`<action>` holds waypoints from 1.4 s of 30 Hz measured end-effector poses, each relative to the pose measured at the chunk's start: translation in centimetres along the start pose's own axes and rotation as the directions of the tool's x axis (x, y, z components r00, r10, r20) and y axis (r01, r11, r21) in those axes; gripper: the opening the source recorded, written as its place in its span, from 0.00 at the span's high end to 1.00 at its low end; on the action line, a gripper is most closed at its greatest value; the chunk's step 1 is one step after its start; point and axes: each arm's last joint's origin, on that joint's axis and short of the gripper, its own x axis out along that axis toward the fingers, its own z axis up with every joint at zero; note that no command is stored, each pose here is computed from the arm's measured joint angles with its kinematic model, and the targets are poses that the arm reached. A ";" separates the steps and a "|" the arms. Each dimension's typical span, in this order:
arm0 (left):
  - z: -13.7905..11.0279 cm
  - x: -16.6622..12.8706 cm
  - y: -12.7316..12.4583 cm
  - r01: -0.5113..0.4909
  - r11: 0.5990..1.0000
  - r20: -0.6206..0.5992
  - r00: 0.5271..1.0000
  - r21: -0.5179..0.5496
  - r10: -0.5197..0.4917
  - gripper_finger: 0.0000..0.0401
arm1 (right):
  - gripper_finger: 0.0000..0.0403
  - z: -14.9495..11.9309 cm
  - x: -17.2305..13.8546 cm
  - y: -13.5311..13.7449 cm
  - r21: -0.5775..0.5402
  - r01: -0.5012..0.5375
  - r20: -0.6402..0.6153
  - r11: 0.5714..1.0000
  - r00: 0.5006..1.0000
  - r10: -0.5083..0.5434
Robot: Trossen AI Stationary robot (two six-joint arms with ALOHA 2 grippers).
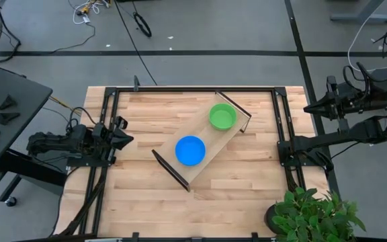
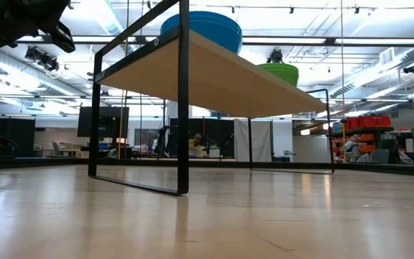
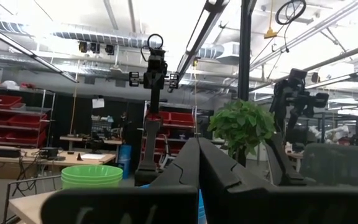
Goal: Pick & Place Mini bowls
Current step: Return to Home Position
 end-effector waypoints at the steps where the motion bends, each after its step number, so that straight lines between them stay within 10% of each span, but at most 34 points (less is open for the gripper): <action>1: 0.0 0.0 0.0 0.000 1.000 0.001 1.000 0.001 0.000 1.00 | 0.94 0.0 0.0 0.0 0.000 0.000 0.000 1.000 1.000 0.000; 42: -3.4 -0.6 0.4 0.006 0.996 -0.353 0.935 0.084 0.024 1.00 | 0.94 0.0 0.0 0.0 0.000 0.000 0.000 1.000 1.000 0.000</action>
